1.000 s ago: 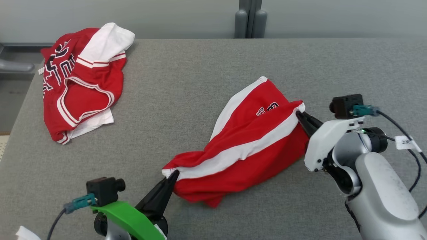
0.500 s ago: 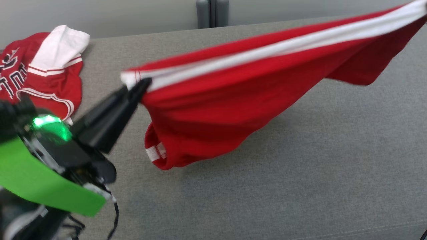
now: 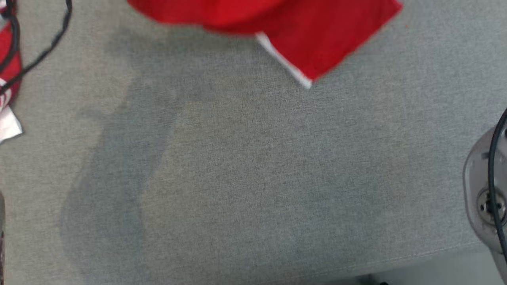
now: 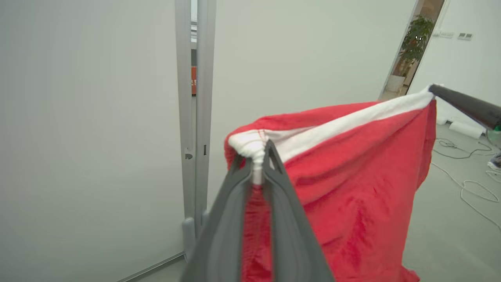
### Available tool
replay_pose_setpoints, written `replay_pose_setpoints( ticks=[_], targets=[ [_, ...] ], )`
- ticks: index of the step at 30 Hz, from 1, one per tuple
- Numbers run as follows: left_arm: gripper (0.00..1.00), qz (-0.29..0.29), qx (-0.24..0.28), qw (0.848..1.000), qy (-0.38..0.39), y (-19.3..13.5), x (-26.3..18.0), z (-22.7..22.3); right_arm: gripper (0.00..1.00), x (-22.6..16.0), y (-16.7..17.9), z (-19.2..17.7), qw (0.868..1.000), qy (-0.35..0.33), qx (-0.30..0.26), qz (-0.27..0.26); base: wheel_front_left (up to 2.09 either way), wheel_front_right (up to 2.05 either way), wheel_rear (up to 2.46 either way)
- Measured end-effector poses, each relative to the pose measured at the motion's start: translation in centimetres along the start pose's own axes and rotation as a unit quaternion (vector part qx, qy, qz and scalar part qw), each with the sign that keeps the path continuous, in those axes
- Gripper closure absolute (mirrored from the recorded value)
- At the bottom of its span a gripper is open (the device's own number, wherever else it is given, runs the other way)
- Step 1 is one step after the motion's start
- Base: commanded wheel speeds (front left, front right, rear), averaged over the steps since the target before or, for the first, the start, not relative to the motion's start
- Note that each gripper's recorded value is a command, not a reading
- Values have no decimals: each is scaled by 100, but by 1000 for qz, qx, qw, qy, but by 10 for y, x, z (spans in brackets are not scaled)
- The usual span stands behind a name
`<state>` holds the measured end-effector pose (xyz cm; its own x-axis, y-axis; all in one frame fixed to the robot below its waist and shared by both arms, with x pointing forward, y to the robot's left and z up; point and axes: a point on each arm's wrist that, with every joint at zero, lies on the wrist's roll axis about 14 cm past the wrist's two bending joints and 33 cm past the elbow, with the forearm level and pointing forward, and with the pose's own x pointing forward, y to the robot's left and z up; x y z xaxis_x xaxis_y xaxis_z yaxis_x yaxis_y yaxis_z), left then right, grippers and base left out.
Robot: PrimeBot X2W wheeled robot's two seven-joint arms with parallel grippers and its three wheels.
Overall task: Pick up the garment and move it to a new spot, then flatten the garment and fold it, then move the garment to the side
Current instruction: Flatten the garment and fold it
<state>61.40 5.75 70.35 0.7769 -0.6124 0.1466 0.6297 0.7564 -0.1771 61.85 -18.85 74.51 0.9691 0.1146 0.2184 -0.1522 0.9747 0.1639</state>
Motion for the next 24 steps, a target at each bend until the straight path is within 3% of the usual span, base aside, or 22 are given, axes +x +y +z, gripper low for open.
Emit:
replay_pose_setpoints(
  ticks=[4,10,16,20,24],
  targets=[
    [100,19,9,999,-41,31,40,-24,100,43,-7,-28,999,-25,23,2,0,0,0],
    [100,41,-43,997,-47,61,56,-107,100,49,-21,-133,998,34,50,-3,0,0,0],
    [100,38,-123,991,25,39,8,-214,100,-28,-48,-227,988,127,80,-45,0,0,0],
    [100,37,-167,983,69,6,-43,-261,100,-100,-52,-258,976,188,91,-67,0,0,0],
    [100,34,-208,972,106,-38,-98,-285,100,-176,-54,-260,963,246,78,-76,0,0,0]
  ],
)
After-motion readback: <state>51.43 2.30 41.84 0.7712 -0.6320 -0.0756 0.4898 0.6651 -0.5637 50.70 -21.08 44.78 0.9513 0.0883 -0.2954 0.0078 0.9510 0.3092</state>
